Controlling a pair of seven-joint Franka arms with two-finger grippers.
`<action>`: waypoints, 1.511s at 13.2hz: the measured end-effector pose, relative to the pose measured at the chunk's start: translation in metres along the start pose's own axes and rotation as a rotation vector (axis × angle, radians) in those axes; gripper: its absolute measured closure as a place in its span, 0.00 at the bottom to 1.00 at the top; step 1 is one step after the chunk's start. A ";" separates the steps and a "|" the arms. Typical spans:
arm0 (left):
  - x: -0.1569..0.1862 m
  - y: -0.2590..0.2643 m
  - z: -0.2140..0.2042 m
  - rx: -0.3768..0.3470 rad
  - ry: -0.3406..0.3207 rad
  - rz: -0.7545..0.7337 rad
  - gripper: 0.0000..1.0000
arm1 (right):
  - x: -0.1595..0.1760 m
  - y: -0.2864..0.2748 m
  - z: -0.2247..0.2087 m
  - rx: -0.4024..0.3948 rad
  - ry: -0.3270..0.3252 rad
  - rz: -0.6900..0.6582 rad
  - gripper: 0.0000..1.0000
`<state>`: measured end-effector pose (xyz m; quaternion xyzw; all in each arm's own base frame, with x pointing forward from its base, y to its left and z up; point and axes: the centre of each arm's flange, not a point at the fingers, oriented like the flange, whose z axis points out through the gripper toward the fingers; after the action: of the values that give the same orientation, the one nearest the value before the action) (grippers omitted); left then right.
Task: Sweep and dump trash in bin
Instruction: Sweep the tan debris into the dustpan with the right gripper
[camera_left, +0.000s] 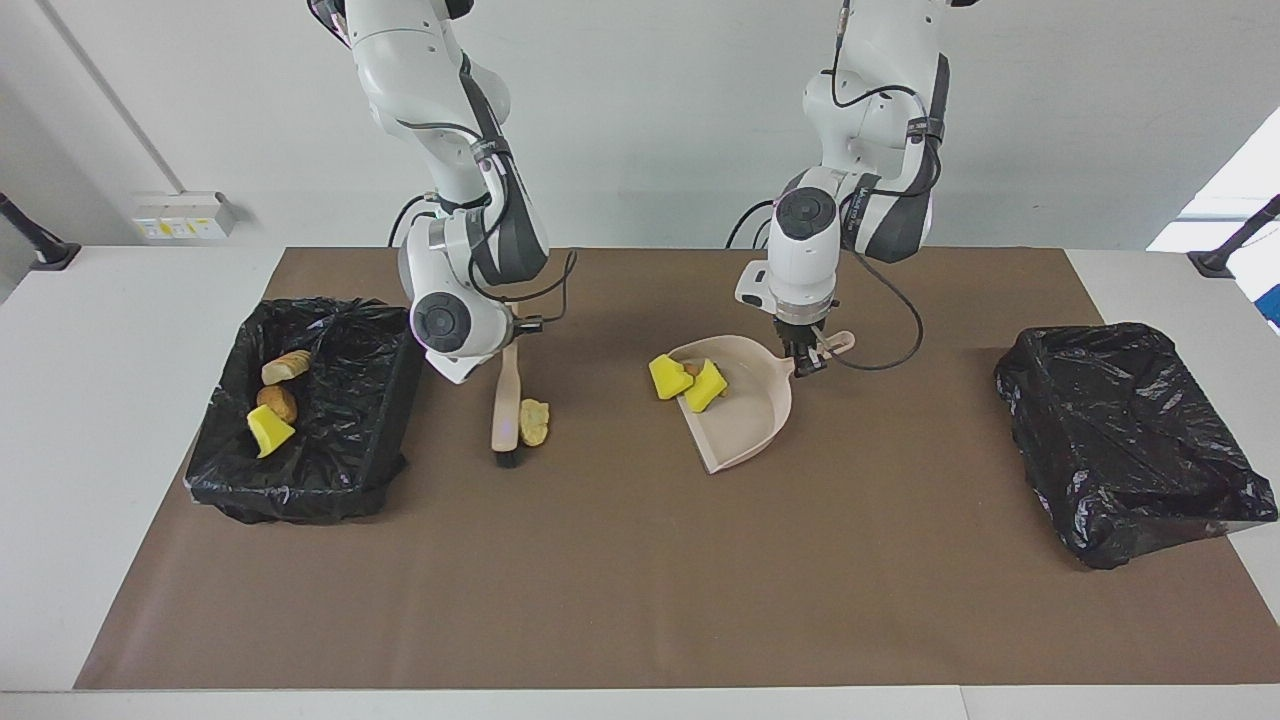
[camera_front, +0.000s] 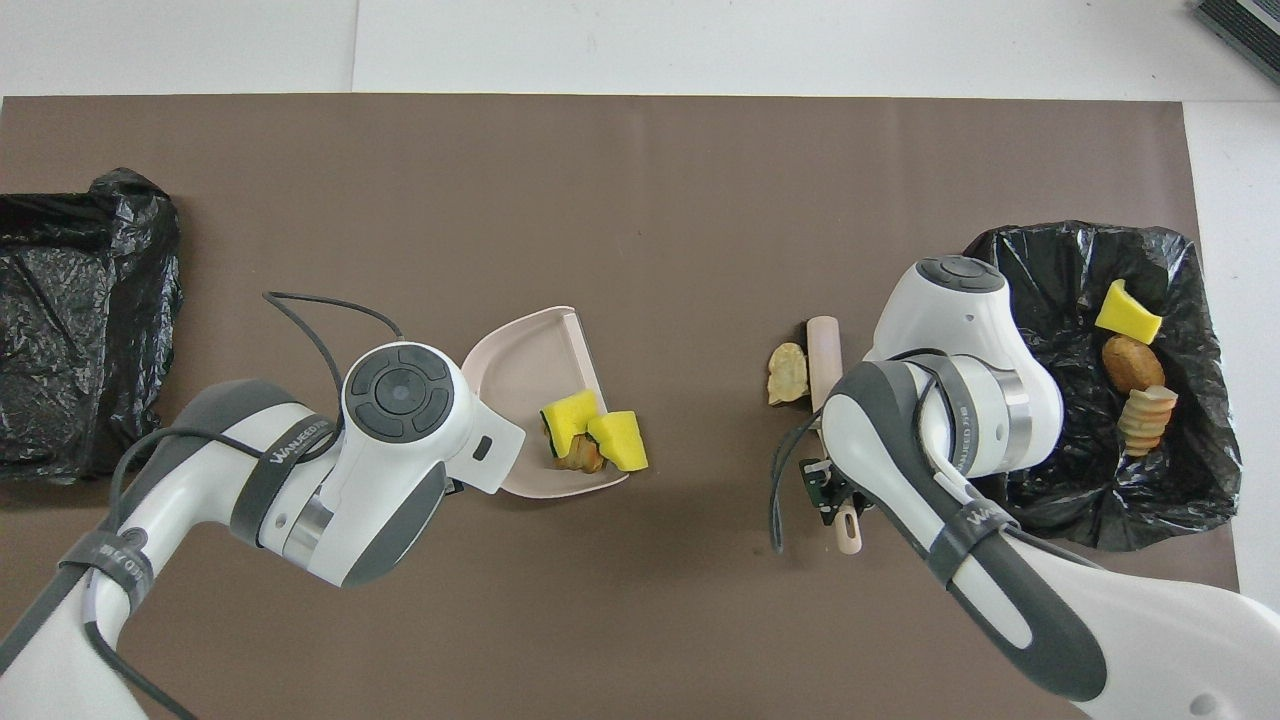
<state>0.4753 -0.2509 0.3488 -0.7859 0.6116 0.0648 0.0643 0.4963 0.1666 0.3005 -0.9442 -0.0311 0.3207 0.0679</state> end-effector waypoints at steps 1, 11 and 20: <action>0.000 0.000 0.000 0.000 0.000 -0.001 0.68 | -0.006 -0.030 0.007 0.031 -0.012 -0.035 0.73; -0.003 0.002 0.001 -0.002 0.003 -0.007 0.68 | -0.047 -0.182 0.023 0.407 -0.009 -0.125 0.73; -0.007 -0.001 0.001 0.003 0.009 0.073 0.68 | -0.078 -0.124 -0.020 -0.114 0.139 -0.163 0.73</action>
<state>0.4749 -0.2436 0.3488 -0.7632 0.6403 0.0625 0.0604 0.4446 0.2792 0.3818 -0.9608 -0.1213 0.2457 0.0419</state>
